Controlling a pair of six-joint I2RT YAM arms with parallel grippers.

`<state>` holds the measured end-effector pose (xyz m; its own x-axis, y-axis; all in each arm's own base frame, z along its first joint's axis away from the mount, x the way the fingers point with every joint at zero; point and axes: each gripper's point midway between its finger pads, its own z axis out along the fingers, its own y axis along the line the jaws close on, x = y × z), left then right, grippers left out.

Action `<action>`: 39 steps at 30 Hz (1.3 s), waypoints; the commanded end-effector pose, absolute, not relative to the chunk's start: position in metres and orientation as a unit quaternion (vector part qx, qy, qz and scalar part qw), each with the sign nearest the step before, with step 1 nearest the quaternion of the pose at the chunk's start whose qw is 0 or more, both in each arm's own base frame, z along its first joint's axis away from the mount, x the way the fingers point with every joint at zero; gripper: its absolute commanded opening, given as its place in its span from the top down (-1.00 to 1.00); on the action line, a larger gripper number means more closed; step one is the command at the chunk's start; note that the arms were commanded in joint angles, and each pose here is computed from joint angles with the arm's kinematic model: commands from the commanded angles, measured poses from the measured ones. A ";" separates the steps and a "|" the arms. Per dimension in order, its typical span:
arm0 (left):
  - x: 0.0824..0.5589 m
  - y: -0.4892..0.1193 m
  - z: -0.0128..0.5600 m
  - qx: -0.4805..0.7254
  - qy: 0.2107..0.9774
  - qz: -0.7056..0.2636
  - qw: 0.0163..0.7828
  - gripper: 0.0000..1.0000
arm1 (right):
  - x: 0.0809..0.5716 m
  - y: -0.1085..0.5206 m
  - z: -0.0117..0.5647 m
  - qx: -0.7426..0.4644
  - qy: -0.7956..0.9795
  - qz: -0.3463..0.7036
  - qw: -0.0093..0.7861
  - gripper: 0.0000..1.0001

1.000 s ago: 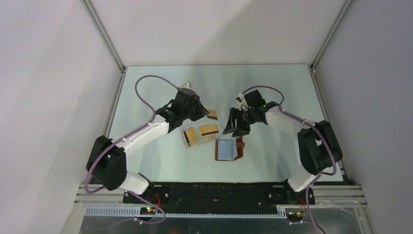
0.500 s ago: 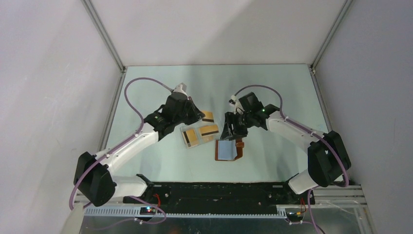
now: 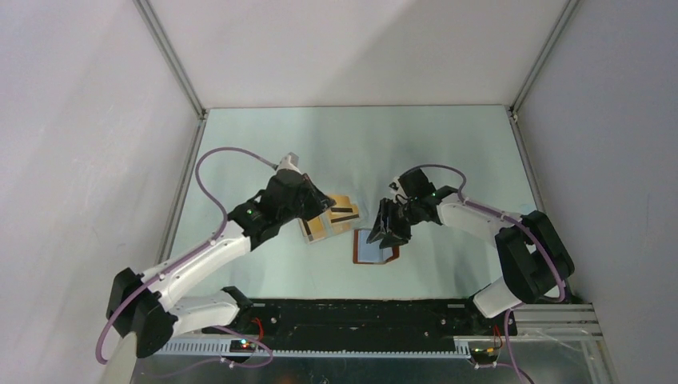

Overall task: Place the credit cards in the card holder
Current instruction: Insert the credit card into the card holder.

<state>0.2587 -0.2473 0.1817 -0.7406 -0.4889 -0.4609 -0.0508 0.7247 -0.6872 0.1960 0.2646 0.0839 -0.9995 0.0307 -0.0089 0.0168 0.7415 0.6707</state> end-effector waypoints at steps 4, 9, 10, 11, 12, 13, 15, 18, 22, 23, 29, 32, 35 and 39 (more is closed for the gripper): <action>0.260 -0.249 0.203 -0.240 0.811 -0.397 0.357 1.00 | 0.211 0.264 0.099 0.101 0.894 0.436 0.027 -0.30; 0.261 -0.251 0.215 -0.268 0.759 -0.452 0.384 1.00 | 0.228 0.256 0.134 0.136 0.830 0.532 0.097 -0.70; 0.260 -0.250 0.216 -0.272 0.754 -0.453 0.390 1.00 | 0.226 0.253 0.135 0.152 0.822 0.541 0.096 -0.73; 0.258 -0.252 0.217 -0.272 0.751 -0.456 0.392 1.00 | 0.231 0.254 0.142 0.149 0.811 0.554 0.112 -0.77; 0.259 -0.251 0.219 -0.276 0.747 -0.456 0.399 1.00 | 0.230 0.253 0.144 0.156 0.805 0.561 0.112 -0.78; 0.257 -0.253 0.221 -0.275 0.744 -0.459 0.400 1.00 | 0.233 0.254 0.150 0.152 0.798 0.571 0.122 -0.79; 0.257 -0.254 0.223 -0.277 0.738 -0.462 0.407 1.00 | 0.235 0.257 0.155 0.154 0.784 0.590 0.120 -0.76; 0.258 -0.259 0.227 -0.278 0.728 -0.472 0.412 1.00 | 0.237 0.265 0.164 0.150 0.759 0.625 0.104 -0.63; 0.257 -0.271 0.232 -0.268 0.723 -0.486 0.412 1.00 | 0.237 0.276 0.178 0.129 0.731 0.663 0.097 -0.46; 0.256 -0.274 0.234 -0.266 0.722 -0.489 0.411 1.00 | 0.236 0.278 0.180 0.129 0.726 0.669 0.089 -0.44; 0.255 -0.280 0.240 -0.258 0.715 -0.503 0.411 1.00 | 0.236 0.283 0.207 0.098 0.688 0.711 0.109 -0.36; 0.255 -0.281 0.243 -0.252 0.714 -0.507 0.413 1.00 | 0.237 0.283 0.218 0.082 0.670 0.728 0.123 -0.31; 0.252 -0.291 0.249 -0.233 0.714 -0.519 0.407 1.00 | 0.239 0.286 0.220 0.076 0.662 0.736 0.116 -0.26; 0.250 -0.307 0.253 -0.199 0.723 -0.530 0.396 1.00 | 0.242 0.287 0.228 0.067 0.642 0.756 0.110 0.02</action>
<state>0.2496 -0.2885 0.2236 -0.5860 -0.7340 -0.3434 0.0420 0.3957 -0.9174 0.2428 0.2850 0.1987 -0.9577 0.2862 0.0302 0.0163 -0.0506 0.9986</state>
